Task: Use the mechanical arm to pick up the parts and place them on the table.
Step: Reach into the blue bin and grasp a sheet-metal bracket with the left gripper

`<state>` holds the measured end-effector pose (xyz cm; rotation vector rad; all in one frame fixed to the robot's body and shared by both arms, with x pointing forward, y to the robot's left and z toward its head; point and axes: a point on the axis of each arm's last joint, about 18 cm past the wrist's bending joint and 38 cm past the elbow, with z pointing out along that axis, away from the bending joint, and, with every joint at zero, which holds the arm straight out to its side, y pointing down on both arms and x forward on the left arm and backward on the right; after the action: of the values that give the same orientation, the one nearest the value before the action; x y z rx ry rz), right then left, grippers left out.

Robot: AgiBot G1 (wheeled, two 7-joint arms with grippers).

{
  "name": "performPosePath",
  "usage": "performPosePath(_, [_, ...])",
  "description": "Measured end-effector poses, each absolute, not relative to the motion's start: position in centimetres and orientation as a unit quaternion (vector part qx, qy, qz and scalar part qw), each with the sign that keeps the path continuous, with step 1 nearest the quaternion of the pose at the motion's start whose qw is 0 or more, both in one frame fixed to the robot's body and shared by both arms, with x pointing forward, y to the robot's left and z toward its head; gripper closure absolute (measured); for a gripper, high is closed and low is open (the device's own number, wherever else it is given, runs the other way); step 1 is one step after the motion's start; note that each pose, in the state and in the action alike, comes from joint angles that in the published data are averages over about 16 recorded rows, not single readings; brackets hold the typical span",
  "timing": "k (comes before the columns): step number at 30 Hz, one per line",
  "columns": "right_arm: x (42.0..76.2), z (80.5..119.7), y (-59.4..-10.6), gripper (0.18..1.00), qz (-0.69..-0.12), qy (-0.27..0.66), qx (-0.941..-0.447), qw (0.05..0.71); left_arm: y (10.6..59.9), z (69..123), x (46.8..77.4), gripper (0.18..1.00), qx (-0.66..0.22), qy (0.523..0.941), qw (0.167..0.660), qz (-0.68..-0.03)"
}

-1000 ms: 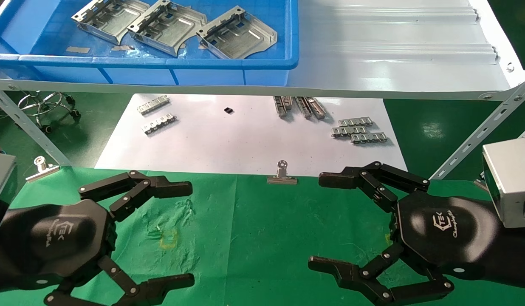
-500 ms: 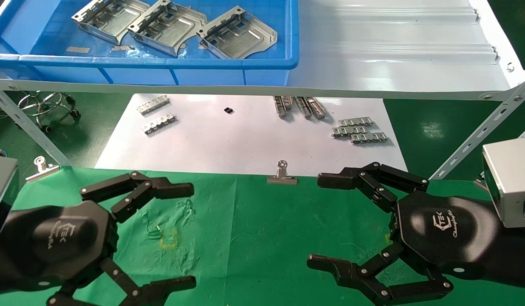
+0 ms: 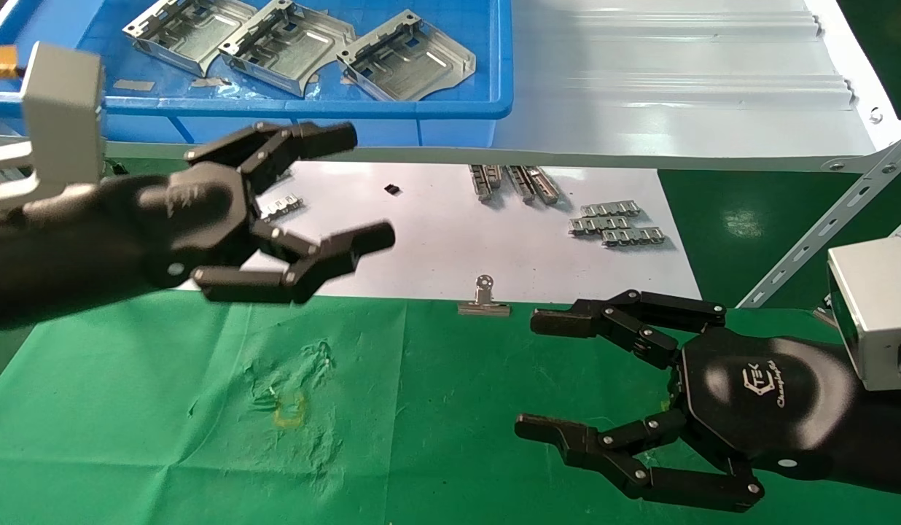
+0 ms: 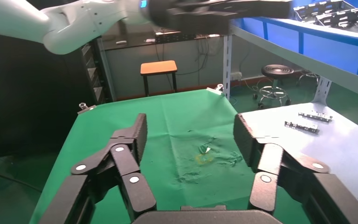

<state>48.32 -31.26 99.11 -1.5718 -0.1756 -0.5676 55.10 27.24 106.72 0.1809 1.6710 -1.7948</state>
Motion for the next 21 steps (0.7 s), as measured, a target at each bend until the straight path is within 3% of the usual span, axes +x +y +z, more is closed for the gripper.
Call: performPosePath(21, [48.3, 99.1, -31.3, 0.851, -0.252, -0.078, -0.697, 0.667, 24.8, 119.5, 67.6, 0.183, -0.073, 0.618, 0.476, -0.622])
